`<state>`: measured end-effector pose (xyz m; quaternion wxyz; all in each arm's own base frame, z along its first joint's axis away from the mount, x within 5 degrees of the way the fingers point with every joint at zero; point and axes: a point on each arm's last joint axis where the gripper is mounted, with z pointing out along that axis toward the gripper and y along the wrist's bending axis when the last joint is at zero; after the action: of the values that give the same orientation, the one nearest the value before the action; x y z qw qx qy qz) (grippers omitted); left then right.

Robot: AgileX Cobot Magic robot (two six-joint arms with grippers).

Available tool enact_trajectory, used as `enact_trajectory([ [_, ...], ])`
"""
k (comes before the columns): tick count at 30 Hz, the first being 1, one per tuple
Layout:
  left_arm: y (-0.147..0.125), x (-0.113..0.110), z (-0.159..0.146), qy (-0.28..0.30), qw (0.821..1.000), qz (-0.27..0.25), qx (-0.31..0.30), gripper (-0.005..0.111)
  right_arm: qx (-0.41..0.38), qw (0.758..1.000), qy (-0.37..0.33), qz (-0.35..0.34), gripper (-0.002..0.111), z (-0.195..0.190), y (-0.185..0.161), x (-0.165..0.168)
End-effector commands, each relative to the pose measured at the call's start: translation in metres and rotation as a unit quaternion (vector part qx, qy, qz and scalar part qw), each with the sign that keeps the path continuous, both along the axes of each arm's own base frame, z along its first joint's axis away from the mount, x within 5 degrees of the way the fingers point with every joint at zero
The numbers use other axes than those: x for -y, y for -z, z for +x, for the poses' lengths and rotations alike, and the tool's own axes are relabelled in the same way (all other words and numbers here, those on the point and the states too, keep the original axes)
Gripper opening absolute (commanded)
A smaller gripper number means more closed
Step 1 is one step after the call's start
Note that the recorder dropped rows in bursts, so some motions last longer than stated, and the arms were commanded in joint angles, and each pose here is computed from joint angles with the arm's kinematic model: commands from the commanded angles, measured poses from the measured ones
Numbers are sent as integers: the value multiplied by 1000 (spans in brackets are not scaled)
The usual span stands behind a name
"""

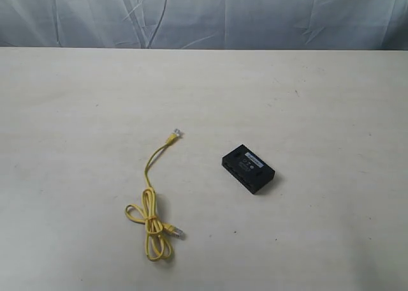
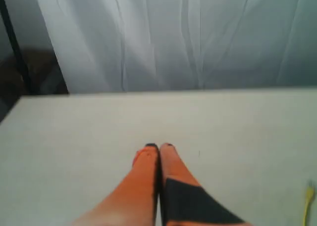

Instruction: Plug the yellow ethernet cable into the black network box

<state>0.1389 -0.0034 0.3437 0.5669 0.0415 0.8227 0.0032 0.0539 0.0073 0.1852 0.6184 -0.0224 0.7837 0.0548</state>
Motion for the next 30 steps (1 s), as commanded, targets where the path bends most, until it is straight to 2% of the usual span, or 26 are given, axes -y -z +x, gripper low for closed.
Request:
enact_trajectory([
  [1, 37, 5, 66, 56, 972, 25, -227, 0, 6, 1000, -1, -2, 0, 0, 0, 0],
  [3, 59, 10, 90, 74, 957, 13, -280, 0, 6, 1000, -1, -2, 0, 0, 0, 0],
  [6, 89, 34, 118, 117, 932, 22, -344, 0, 6, 1000, -1, -2, 0, 0, 0, 0],
  [10, 119, 89, 138, 202, 896, 63, -391, 0, 6, 1000, -1, -2, 0, 0, 0, 0],
  [12, 125, 115, 145, 232, 885, 76, -395, 0, 6, 1000, -1, -2, 0, 0, 0, 0],
  [13, 127, 139, 154, 256, 880, 81, -392, 0, 6, 1000, -1, -2, 0, 0, 0, 0],
  [15, 134, 168, 169, 281, 872, 91, -390, 0, 6, 1000, -1, -2, 0, 0, 0, 0],
  [17, 148, 188, 181, 286, 867, 87, -399, 0, 6, 1000, -1, -2, 0, 0, 0, 0],
  [20, 167, 203, 186, 297, 858, 97, -408, 0, 6, 1000, -1, -2, 0, 0, 0, 0],
  [22, 179, 208, 191, 298, 863, 102, -395, 9, 6, 1000, -1, -2, 0, 0, 0, 0],
  [26, 199, 209, 195, 298, 857, 118, -403, 31, 6, 1000, -1, -2, 0, 0, 0, 0],
  [27, 203, 209, 196, 302, 855, 124, -403, 35, 6, 1000, -1, -2, 0, 0, 0, 0],
  [30, 210, 209, 201, 304, 860, 146, -383, 36, 6, 1000, -1, -2, 0, 0, 0, 0],
])
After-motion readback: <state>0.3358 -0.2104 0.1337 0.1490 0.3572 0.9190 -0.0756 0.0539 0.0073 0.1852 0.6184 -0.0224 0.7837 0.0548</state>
